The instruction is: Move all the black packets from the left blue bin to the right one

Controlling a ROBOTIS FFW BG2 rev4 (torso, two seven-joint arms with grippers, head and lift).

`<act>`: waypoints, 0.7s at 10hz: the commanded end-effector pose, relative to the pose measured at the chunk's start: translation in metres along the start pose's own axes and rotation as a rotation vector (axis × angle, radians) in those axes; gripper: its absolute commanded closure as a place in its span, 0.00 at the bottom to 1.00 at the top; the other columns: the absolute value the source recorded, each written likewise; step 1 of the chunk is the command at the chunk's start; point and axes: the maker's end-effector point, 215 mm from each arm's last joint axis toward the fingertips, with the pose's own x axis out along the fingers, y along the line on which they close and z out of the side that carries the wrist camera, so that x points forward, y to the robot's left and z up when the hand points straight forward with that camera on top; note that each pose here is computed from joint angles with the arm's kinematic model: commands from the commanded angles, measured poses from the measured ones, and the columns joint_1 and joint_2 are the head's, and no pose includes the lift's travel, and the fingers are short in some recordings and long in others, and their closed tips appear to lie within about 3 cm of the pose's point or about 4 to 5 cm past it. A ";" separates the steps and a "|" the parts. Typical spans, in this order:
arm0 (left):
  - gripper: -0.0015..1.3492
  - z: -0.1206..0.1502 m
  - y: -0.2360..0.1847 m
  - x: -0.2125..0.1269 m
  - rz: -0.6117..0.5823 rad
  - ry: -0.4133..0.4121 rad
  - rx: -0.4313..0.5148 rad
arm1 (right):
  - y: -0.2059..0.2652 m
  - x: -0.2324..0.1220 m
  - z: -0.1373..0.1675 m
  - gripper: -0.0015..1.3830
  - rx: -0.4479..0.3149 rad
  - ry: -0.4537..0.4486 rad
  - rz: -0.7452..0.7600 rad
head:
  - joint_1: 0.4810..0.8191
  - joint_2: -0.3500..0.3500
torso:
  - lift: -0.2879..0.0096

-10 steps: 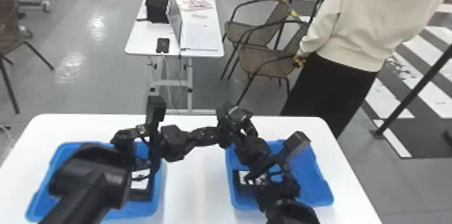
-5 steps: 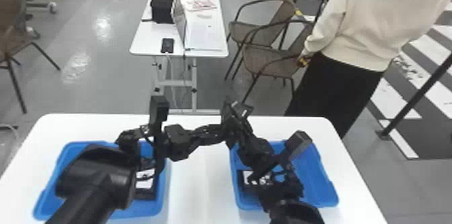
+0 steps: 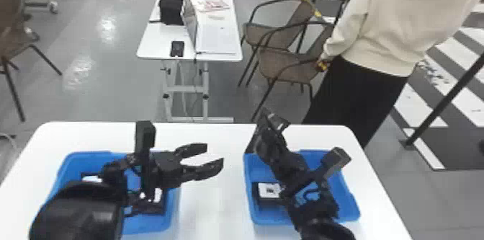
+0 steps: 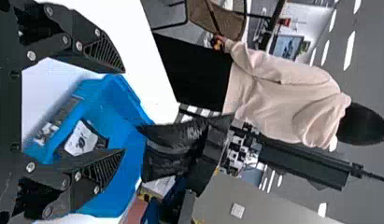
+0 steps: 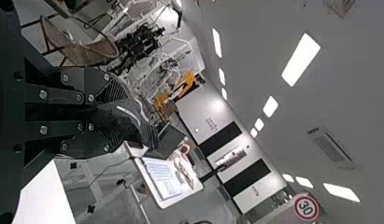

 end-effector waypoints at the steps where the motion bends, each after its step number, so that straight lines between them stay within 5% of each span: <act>1: 0.00 -0.016 0.024 -0.038 0.103 -0.015 -0.048 | -0.039 -0.017 -0.006 0.92 -0.002 0.018 -0.073 | 0.63 0.25 | 0.97; 5: 0.00 -0.037 0.059 -0.105 0.260 -0.038 -0.102 | -0.127 -0.050 -0.059 0.87 -0.002 0.172 -0.233 | 0.63 0.30 | 0.97; 7: 0.24 -0.044 0.062 -0.108 0.283 -0.039 -0.135 | -0.159 -0.063 -0.051 0.15 -0.058 0.172 -0.334 | 0.63 0.30 | 0.97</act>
